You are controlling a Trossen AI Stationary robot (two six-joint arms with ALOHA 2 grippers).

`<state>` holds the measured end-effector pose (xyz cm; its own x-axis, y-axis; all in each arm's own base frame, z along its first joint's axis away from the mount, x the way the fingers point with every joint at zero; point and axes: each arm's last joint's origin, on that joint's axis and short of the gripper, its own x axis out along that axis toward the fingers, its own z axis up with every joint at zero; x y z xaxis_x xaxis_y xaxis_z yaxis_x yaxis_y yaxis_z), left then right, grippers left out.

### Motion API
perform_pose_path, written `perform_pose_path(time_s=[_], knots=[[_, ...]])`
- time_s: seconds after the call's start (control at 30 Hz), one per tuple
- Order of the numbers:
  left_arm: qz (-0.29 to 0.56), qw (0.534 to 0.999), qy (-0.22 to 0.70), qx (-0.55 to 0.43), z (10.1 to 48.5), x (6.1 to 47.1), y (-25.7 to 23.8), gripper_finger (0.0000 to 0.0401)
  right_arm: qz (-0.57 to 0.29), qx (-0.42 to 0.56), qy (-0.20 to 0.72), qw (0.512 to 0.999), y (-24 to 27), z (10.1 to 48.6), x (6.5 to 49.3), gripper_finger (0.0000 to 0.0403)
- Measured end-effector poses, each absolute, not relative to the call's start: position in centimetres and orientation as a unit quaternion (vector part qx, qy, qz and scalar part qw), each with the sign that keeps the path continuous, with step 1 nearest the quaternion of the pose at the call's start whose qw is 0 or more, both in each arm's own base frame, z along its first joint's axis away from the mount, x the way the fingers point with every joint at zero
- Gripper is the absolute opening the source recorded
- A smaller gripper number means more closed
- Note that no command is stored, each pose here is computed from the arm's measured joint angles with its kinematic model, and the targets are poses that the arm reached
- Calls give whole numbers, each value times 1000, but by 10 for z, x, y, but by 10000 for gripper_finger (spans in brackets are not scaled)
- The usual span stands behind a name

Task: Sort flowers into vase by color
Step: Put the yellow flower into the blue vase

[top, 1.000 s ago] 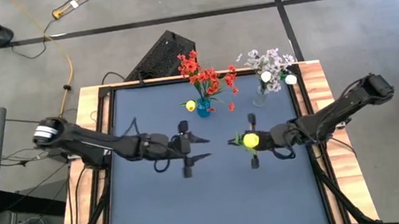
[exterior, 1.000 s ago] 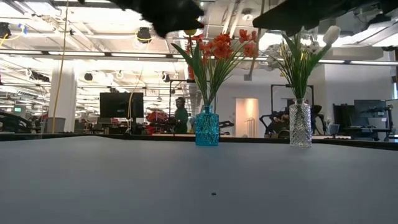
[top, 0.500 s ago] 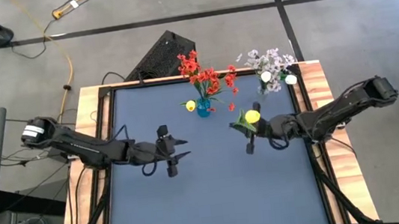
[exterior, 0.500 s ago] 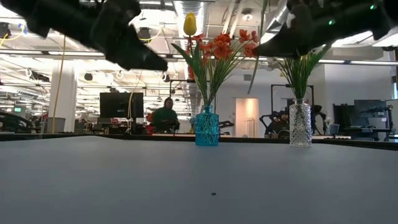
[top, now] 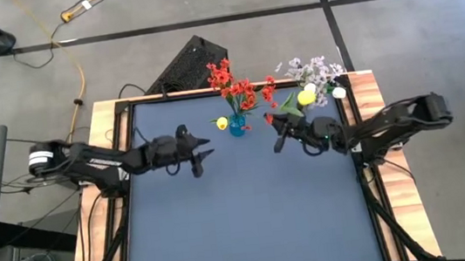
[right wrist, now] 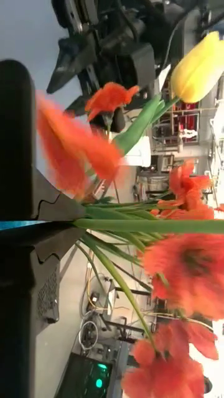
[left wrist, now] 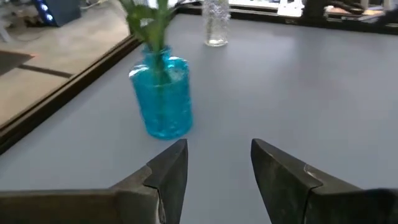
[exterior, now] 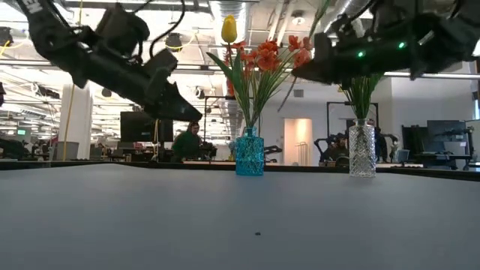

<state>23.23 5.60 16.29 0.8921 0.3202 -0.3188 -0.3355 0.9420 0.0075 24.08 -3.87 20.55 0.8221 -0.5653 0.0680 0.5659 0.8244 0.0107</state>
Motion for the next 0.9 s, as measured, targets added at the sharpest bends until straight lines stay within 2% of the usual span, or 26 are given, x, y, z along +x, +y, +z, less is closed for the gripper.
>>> perform_pose_path(time_s=[0.3,0.53,0.9], knots=[[153,978,140,-30,160,239,78,166,-294,-8,-19,956,-46,197,263,23],[103,986,132,-18,166,245,85,166,-282,-18,29,959,-32,200,258,23],[95,985,144,-22,173,236,122,166,-197,-39,55,978,-1,195,261,24]])
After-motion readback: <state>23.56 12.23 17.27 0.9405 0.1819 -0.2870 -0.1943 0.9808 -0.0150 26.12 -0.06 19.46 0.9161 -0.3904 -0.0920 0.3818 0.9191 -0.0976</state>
